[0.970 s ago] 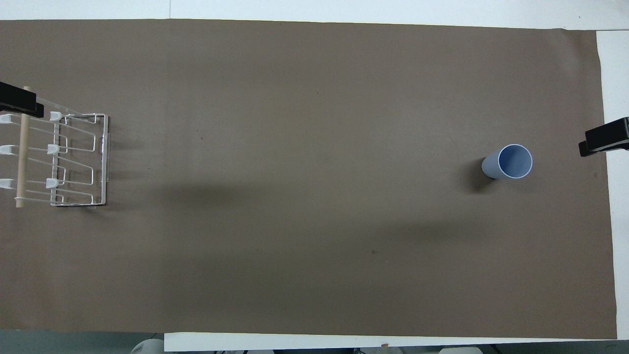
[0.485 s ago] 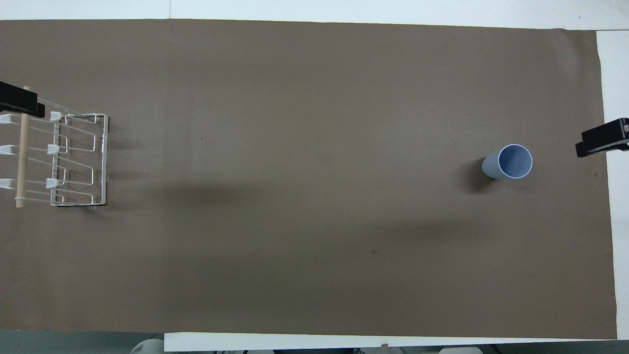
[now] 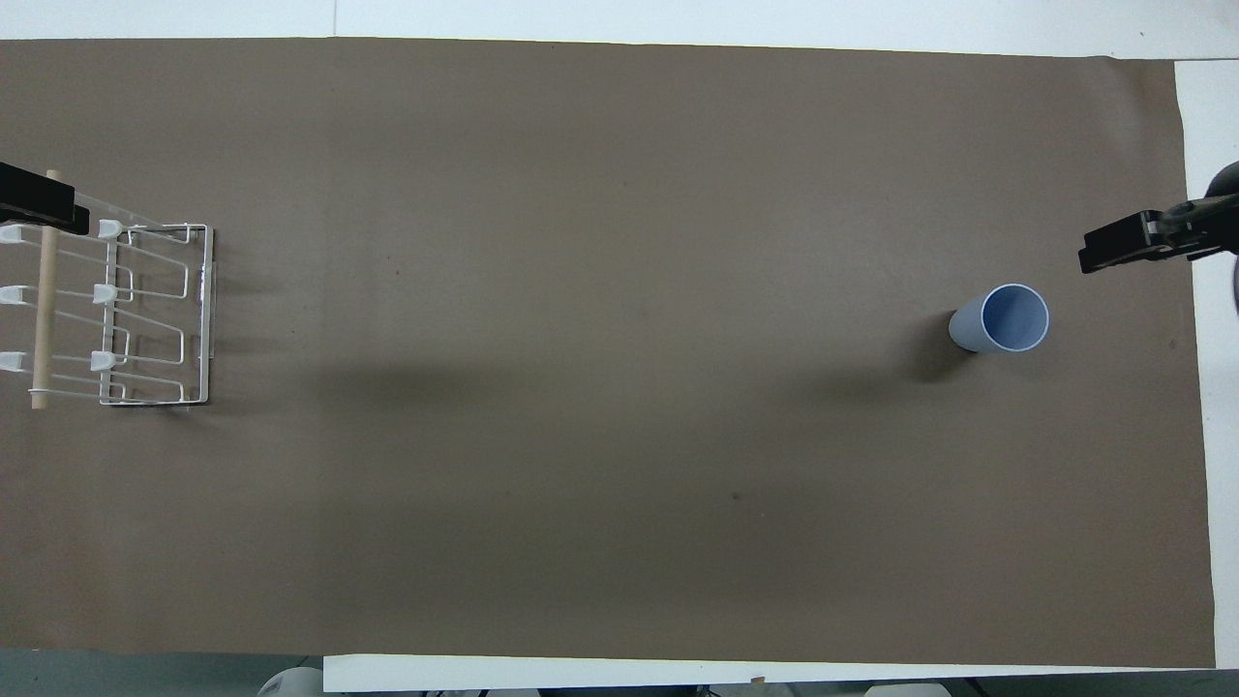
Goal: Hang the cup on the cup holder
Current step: 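Reach the right gripper into the blue cup and grip it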
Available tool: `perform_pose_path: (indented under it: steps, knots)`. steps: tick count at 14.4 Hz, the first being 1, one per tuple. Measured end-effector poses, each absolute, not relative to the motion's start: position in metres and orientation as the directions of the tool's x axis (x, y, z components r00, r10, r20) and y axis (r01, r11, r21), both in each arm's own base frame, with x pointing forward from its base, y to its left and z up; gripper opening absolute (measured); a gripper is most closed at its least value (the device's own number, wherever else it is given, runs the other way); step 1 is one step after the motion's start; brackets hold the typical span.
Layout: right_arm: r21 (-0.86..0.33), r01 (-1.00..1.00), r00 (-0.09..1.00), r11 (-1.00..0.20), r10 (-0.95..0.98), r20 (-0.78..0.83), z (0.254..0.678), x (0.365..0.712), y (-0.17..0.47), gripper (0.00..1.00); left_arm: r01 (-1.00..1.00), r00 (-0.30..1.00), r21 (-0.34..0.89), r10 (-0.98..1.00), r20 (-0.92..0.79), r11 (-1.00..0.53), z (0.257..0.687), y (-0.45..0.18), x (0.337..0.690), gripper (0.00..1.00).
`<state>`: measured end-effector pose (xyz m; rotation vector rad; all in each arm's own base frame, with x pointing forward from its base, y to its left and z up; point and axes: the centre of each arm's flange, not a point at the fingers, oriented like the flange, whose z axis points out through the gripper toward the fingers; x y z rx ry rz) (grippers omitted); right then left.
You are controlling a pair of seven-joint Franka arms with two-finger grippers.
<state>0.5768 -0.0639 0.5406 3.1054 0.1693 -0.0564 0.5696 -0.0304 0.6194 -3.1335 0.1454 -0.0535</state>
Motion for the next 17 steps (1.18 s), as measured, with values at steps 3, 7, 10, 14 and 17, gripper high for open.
perform_pose_path:
  steps: [3,7,10,14,17]
  knots:
    - [0.022,0.144,0.989,-0.989,0.144,-0.022,0.468,0.58,-0.097,0.97,-0.09,0.995,-0.006,-0.09,0.035,-0.996,0.62,-0.029,0.569,1.0]
    - [-0.029,0.135,0.989,-0.99,0.137,-0.05,0.413,0.579,-0.1,0.94,-0.09,0.995,-0.006,-0.09,0.036,-0.996,0.62,-0.03,0.569,1.0]
    - [-0.059,0.221,0.973,-0.973,0.224,-0.052,0.398,0.576,-0.097,0.94,-0.09,0.995,-0.006,-0.09,0.036,-0.996,0.62,-0.03,0.569,1.0]
    - [-0.07,0.269,0.96,-0.961,0.274,-0.064,0.372,0.562,-0.112,0.93,-0.091,0.995,-0.006,-0.091,0.037,-0.996,0.62,-0.03,0.569,1.0]
    - [-0.063,0.284,0.957,-0.957,0.287,-0.049,0.366,0.56,-0.11,0.8,-0.091,0.995,-0.006,-0.091,0.044,-0.996,0.621,-0.03,0.57,1.0]
